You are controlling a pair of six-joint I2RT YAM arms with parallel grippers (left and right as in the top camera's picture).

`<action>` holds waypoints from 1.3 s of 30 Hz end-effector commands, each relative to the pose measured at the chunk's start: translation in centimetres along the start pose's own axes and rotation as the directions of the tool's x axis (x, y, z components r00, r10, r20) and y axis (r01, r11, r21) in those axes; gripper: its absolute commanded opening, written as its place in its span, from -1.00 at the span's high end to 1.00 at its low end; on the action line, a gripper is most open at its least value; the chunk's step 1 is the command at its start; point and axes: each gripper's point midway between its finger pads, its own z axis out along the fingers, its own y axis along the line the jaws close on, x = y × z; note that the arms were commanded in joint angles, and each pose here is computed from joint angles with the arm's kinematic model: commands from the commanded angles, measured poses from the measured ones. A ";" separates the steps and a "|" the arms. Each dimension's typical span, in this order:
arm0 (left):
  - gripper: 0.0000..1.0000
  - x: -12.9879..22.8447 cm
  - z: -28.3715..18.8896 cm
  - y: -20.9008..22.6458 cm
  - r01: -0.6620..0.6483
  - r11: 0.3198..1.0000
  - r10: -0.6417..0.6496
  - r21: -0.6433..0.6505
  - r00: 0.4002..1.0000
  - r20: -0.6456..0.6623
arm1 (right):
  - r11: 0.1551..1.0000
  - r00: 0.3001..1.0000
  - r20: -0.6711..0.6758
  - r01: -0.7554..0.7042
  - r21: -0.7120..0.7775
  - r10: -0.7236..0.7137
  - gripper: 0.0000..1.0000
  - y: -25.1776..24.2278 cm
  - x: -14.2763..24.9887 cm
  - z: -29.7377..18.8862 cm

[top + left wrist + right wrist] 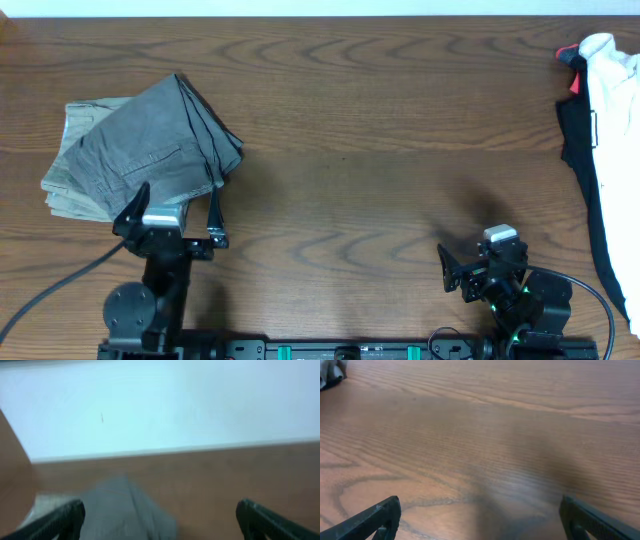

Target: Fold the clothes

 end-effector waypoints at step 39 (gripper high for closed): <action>-0.96 13.4 1.0 -1.1 -0.001 0.999 0.006 0.038 0.989 -0.145 | 1.000 1.000 0.004 0.013 -0.018 -0.012 -0.99 0.4 0.0 0.0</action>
